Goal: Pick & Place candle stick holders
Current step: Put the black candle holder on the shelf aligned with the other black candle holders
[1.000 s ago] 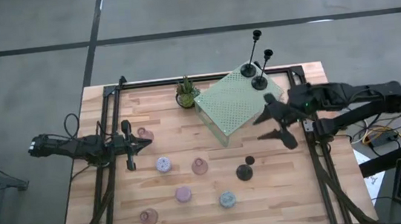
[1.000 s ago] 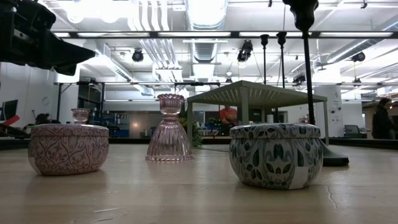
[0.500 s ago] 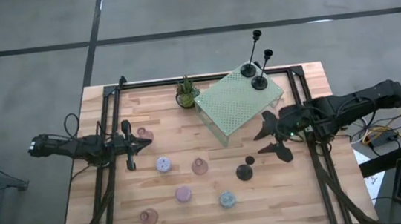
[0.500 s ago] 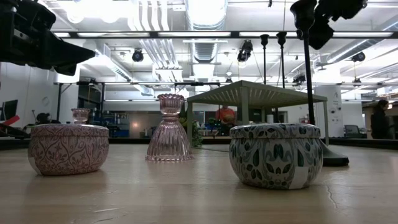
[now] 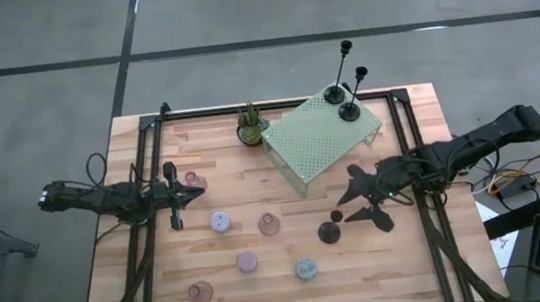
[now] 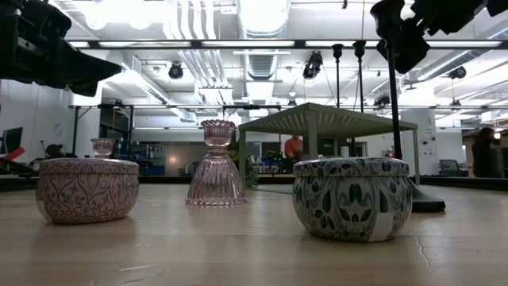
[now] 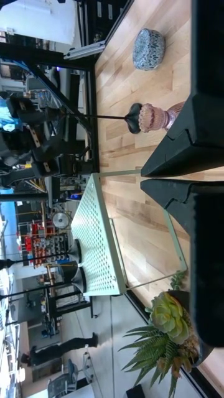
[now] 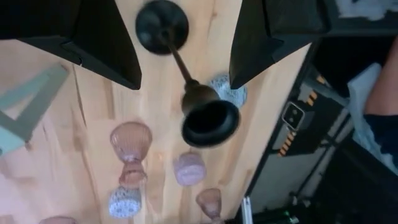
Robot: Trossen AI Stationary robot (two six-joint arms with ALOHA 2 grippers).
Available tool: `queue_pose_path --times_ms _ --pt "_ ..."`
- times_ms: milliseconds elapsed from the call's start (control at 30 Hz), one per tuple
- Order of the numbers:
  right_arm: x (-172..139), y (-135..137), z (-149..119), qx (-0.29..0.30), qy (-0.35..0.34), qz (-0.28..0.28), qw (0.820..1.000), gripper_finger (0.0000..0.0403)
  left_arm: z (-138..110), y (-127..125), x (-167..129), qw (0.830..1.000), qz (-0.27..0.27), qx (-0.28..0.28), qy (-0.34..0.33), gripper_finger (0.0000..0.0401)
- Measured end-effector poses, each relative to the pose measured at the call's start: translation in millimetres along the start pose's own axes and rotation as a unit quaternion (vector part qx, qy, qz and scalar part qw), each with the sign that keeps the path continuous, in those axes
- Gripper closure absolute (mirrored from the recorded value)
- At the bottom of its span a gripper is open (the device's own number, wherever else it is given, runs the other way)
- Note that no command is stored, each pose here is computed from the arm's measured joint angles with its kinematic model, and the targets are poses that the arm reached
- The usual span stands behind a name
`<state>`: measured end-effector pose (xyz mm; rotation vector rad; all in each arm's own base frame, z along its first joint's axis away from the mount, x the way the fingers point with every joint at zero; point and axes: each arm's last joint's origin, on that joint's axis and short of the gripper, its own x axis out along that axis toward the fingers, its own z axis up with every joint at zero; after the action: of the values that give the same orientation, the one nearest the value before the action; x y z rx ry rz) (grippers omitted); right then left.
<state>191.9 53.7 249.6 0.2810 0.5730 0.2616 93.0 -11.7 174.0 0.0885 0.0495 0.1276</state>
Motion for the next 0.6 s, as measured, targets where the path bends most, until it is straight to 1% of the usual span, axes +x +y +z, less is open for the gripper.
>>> queue_pose_path --times_ms 100,200,400,467,600 --pt "3.4 -0.9 -5.0 -0.002 -0.011 0.006 1.0 0.0167 -0.1 0.0 0.0 1.0 0.0 0.0 0.0 0.038" --pt "9.4 -1.6 -9.1 -0.007 -0.04 0.02 0.999 0.0165 0.0 0.0 0.0 1.0 0.0 0.0 0.0 0.038" --pt "17.8 -3.4 -17.8 -0.011 -0.057 0.031 0.998 0.0164 -0.1 0.0 0.0 1.0 0.0 0.0 0.0 0.038" --pt "20.9 -2.8 -17.6 -0.013 -0.073 0.038 0.997 0.0167 0.0 0.0 0.0 1.0 0.0 0.0 0.0 0.038" --pt "27.6 -2.9 -18.4 -0.02 -0.079 0.042 0.996 0.017 0.0 0.0 0.0 1.0 0.0 0.0 0.0 0.038"
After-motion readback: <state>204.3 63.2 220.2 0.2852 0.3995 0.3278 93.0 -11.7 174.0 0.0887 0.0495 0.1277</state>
